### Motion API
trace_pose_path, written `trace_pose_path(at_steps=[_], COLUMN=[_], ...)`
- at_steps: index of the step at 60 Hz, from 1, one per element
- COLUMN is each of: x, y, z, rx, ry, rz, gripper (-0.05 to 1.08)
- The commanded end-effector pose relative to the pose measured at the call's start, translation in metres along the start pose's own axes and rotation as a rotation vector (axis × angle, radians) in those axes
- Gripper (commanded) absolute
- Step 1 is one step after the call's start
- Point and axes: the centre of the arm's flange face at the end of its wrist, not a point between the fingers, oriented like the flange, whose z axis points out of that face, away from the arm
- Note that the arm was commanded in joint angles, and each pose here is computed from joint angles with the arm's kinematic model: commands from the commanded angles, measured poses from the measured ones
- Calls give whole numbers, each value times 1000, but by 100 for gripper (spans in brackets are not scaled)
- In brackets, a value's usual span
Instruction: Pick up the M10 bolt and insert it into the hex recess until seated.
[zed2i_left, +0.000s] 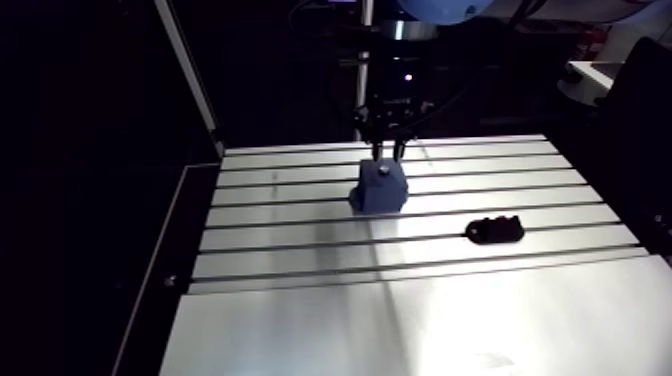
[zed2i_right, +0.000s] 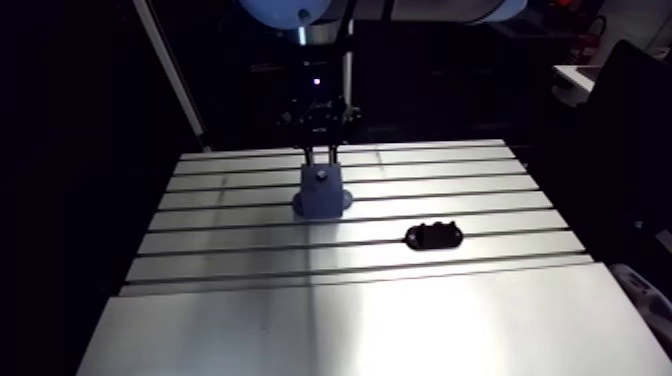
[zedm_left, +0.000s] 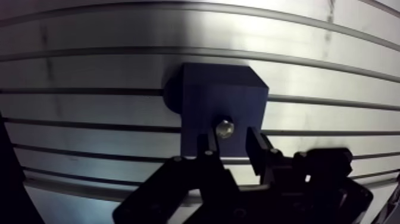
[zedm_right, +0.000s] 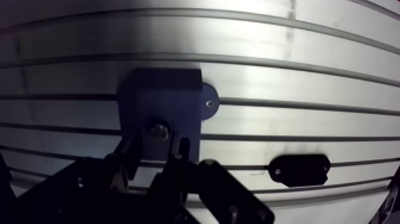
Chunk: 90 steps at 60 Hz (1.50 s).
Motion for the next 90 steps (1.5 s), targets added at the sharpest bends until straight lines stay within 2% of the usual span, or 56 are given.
trace_pose_path(at_steps=[1,26,56,90], x=[-1,1,0,2], y=[-1,0,-2,0], z=[2,4,9,15], rx=[6,3,12,9], ry=[-4,-6,-17,-25], rz=[10,-3,-28,-60], gripper=[60,60,60,60])
